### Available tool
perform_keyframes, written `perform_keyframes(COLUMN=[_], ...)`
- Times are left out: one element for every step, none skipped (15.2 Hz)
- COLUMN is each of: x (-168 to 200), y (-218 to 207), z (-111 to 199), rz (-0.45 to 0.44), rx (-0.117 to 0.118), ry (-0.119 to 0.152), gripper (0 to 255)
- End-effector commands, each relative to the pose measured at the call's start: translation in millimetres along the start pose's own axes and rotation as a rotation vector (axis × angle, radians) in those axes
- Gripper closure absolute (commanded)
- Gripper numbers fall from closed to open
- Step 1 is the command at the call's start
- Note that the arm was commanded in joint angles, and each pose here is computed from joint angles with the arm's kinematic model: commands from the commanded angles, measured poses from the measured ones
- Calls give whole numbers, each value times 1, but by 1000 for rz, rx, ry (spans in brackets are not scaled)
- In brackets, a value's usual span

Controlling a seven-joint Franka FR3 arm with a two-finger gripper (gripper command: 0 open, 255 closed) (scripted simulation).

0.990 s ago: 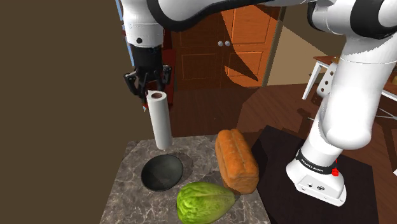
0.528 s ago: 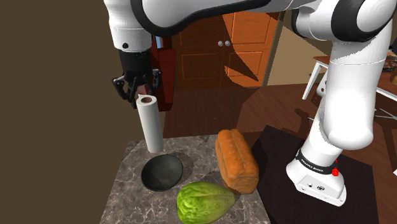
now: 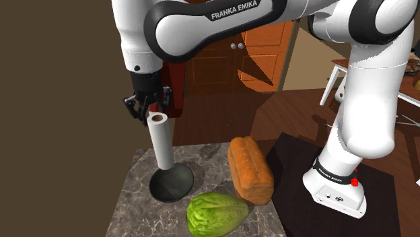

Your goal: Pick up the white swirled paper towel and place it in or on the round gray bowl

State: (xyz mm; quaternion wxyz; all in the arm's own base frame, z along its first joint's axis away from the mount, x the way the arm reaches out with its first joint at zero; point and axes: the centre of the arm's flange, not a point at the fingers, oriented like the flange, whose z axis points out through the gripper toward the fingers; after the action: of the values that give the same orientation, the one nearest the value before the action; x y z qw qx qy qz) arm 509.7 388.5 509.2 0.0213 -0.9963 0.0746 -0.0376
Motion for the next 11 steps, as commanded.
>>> perform_keyframes(x=[-1, -1, -2, -2, -3, -3, -3, -4, -4, -5, -5], y=[1, 1, 2, 2, 2, 2, 3, 3, 3, 3, 4], z=[9, 15, 20, 25, 30, 36, 41, 46, 51, 57, 62], rz=[0, 0, 0, 0, 0, 0, 0, 0, 0, 0, 0], rx=[0, 0, 0, 0, 0, 0, 0, 0, 0, 0, 0], ry=[1, 1, 1, 1, 1, 1, 1, 1, 1, 1, 1], gripper=[255, 255, 255, 255, 255, 255, 255, 255, 255, 255, 255])
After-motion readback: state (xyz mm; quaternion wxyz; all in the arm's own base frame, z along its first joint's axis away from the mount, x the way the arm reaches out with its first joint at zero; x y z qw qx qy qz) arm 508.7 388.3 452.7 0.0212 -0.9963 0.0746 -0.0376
